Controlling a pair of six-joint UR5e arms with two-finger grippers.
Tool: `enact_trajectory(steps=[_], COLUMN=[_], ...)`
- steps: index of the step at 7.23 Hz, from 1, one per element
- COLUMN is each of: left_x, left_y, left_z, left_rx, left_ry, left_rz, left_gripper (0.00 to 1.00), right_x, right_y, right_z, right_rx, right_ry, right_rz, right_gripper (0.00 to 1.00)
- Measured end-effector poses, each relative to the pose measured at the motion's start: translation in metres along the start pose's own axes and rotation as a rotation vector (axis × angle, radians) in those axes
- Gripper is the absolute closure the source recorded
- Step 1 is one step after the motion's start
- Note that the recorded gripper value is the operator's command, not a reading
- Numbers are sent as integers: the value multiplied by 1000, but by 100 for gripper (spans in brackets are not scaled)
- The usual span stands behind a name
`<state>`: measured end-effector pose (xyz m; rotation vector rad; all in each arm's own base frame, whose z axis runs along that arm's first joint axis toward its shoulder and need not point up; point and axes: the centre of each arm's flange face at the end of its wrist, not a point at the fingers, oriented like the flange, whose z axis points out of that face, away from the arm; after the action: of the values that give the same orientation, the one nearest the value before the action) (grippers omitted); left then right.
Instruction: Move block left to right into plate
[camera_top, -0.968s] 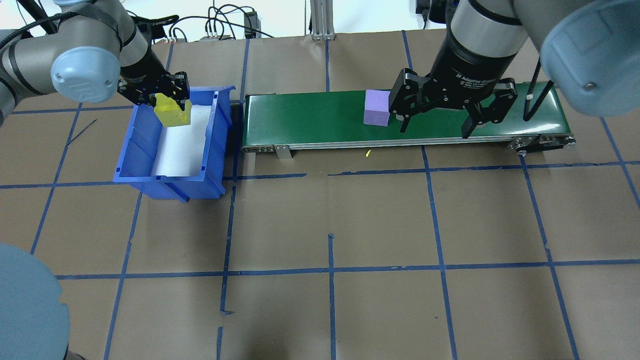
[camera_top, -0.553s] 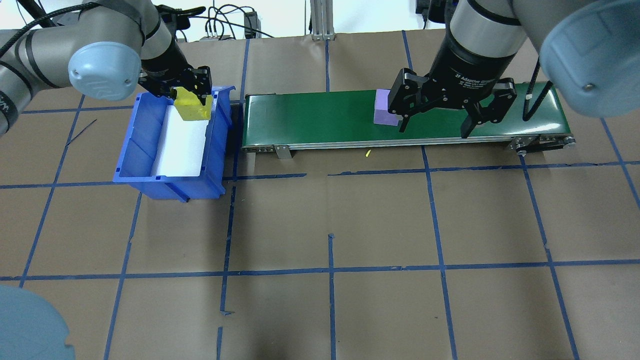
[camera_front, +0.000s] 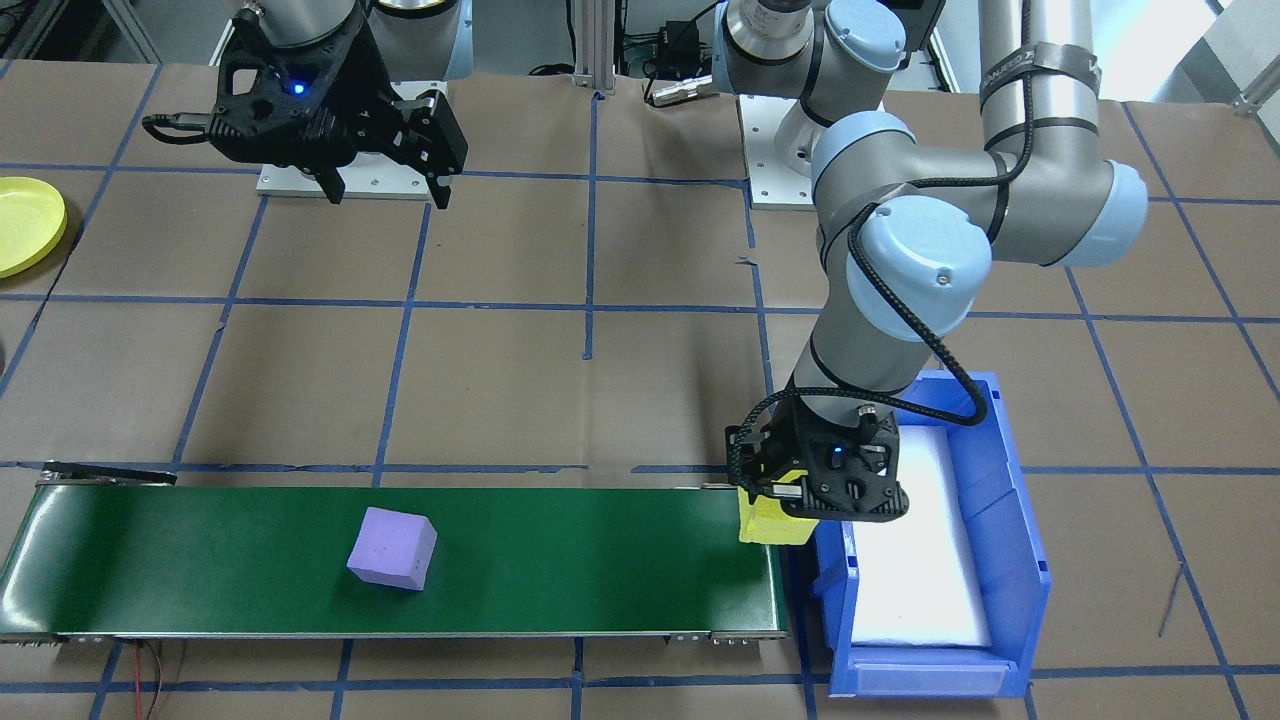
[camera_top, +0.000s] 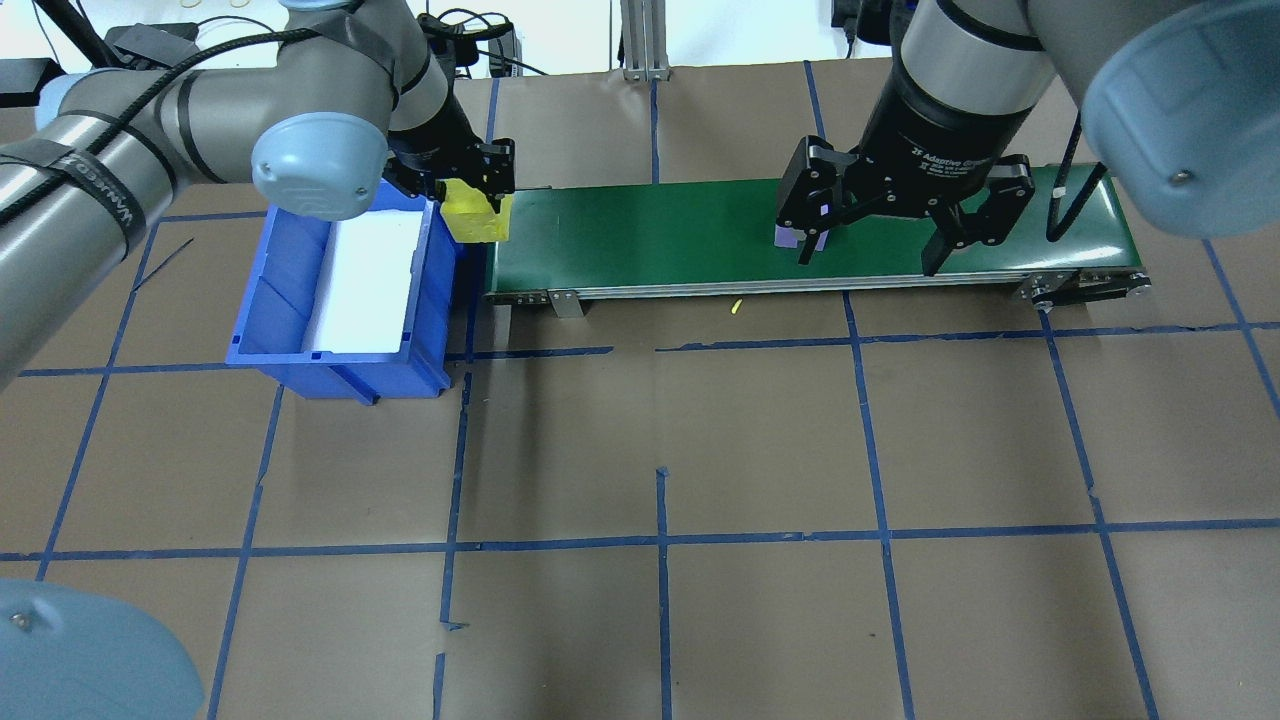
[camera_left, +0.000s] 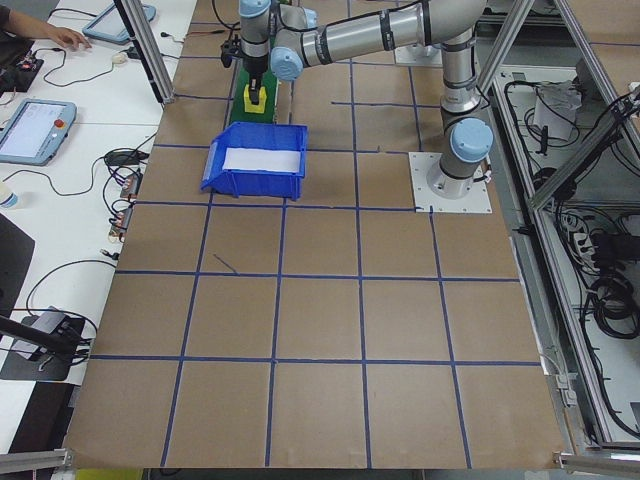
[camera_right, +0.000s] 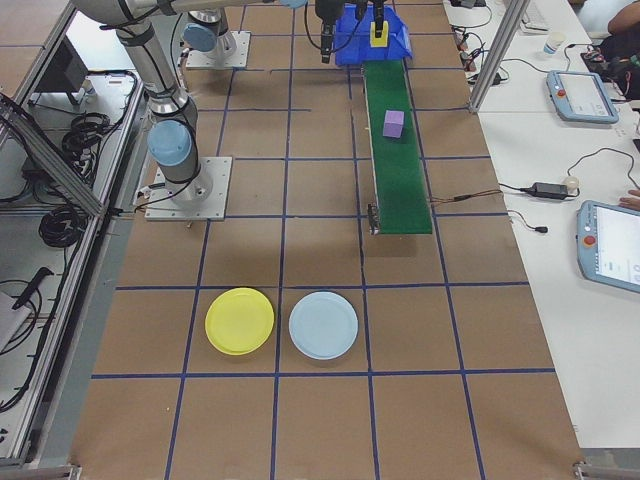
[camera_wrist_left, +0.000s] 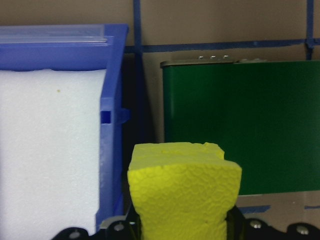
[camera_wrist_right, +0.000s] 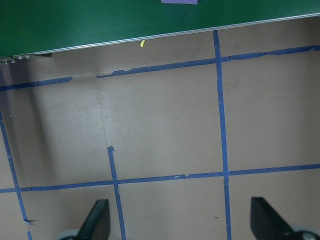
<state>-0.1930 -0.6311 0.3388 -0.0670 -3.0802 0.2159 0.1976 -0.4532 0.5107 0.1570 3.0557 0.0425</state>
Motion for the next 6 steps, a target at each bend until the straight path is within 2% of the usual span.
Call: enact_trajectory(steps=[3,4,5,6], left_x=[48,50,49,47], left_y=[2,-1,-3,-3], left_z=[35,46,54,59], left_rx=[15,27,37,40], left_ry=[-12,-31,-60,-77], left_rz=[50,51,42,36], left_gripper=[97,97,93,60], right_x=[8,18,29,41], right_y=[-11,-22,-37,-54], right_z=[12,20,38,63], right_rx=[-31,-48,-79,-109], right_ry=[14,20,31,61], right_rz=[6,26,47,68], right_gripper=[0,0,1,0])
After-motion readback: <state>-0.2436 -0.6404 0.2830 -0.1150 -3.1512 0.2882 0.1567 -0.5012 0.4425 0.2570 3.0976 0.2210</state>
